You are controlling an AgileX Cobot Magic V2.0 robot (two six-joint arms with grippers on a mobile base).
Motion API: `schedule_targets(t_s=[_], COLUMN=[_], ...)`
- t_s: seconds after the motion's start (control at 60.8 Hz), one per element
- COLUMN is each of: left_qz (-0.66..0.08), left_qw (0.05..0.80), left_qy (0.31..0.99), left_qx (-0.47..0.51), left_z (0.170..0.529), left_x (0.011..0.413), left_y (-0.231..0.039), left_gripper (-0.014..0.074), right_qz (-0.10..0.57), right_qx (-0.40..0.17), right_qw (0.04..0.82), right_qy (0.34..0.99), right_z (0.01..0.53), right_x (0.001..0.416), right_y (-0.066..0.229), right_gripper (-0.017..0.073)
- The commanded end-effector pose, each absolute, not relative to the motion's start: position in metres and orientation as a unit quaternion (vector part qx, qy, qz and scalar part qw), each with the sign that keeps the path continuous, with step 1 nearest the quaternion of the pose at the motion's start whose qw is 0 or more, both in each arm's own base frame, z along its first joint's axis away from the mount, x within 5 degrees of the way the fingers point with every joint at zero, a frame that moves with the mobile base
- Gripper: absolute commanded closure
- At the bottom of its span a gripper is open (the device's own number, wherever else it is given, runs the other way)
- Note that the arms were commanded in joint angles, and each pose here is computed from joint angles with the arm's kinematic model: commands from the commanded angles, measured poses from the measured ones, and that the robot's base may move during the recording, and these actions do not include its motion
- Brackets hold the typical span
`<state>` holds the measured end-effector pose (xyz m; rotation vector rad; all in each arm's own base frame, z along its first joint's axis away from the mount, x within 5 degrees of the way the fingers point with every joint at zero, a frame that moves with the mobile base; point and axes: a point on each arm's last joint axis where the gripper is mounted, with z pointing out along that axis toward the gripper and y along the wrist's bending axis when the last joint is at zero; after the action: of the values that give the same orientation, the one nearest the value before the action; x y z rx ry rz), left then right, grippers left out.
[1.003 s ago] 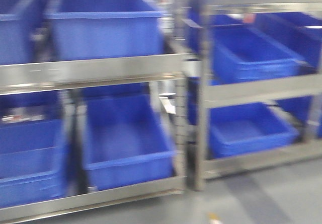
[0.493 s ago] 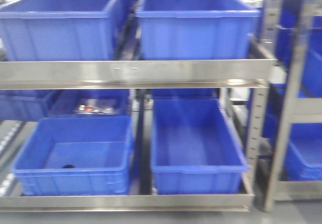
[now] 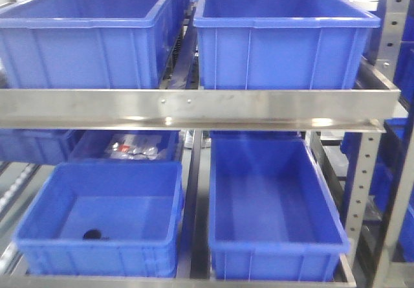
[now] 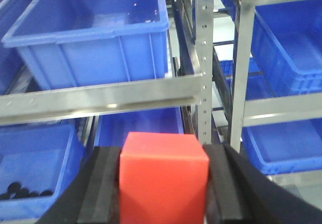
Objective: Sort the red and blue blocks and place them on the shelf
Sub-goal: 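Turn the base to face the shelf of blue bins, then move up to the shelf, bringing both held cubes over the blue bins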
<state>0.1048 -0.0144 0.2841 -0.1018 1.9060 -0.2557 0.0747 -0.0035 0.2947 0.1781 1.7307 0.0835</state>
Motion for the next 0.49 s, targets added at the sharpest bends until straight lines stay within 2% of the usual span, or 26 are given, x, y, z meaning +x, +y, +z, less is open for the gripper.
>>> schedule_targets(t_s=[0.0, 0.477], left_qz=[-0.117, -0.117], left_qw=[0.616, 0.616], left_qy=[0.778, 0.778], left_qx=[-0.041, -0.041], left_z=[0.3017, 0.3017], left_x=[0.1073, 0.1073], left_y=[-0.0147, -0.0147], left_gripper=[0.047, 0.047], right_qz=[0.032, 0.032], right_qx=[0.073, 0.073], right_qw=[0.684, 0.684], right_qy=[0.725, 0.725], right_z=[0.3111, 0.3111], right_x=[0.0757, 0.0757], right_y=[-0.0041, -0.0041], right_gripper=[0.0503, 0.0503])
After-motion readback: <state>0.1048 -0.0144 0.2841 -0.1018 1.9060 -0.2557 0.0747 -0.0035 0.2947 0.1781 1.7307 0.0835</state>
